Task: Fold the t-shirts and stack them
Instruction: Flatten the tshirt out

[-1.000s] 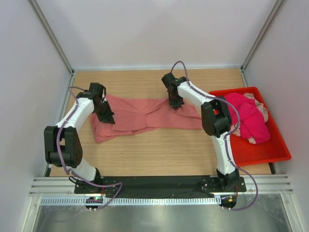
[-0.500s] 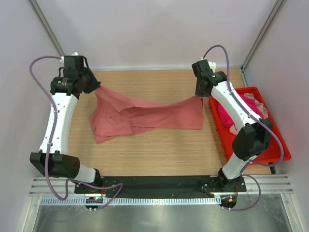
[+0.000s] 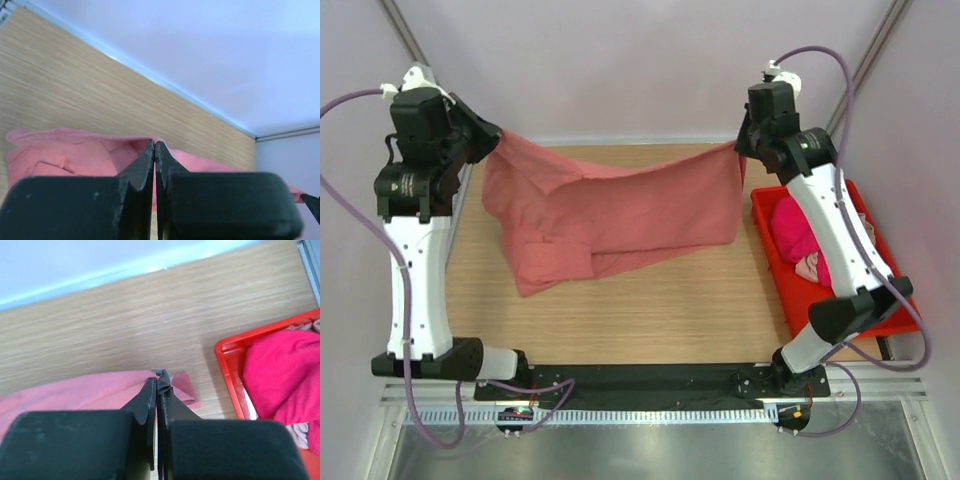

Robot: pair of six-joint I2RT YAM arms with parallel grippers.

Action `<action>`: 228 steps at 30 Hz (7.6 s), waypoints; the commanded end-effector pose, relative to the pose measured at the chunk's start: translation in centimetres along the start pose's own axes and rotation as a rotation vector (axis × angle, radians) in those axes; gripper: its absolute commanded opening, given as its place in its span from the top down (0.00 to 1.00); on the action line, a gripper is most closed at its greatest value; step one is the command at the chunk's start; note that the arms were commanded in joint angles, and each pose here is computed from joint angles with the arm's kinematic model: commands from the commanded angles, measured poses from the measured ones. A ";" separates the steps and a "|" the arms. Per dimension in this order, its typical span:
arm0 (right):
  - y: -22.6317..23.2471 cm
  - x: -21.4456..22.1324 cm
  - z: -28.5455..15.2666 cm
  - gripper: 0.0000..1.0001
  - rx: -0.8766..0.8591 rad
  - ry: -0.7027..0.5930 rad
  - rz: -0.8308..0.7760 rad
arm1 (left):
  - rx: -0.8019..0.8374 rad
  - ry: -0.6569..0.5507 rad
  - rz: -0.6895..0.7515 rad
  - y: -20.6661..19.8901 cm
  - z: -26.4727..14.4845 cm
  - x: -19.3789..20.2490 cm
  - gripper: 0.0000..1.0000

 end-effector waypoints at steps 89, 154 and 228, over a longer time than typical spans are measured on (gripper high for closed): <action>-7.6 5.9 -12.3 0.99 -0.204 0.063 -0.001 | 0.243 0.750 0.527 -11.7 5.6 34.1 1.00; -11.2 9.5 -7.1 0.99 0.366 0.202 -0.214 | 0.515 1.037 0.793 -12.8 -5.2 39.6 0.71; -7.4 4.1 -9.3 0.99 0.013 0.155 -0.078 | -0.038 0.267 0.754 -6.1 -14.6 24.7 1.00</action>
Point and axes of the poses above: each gripper's point midway between its finger pads, its own z axis out along the fingers, its own y axis along the line the jaws close on, x = y × z, the point moved 9 cm from there along -z, back along the fingers, and after that the axes turned 8 degrees about z, right-handed, at the moved point
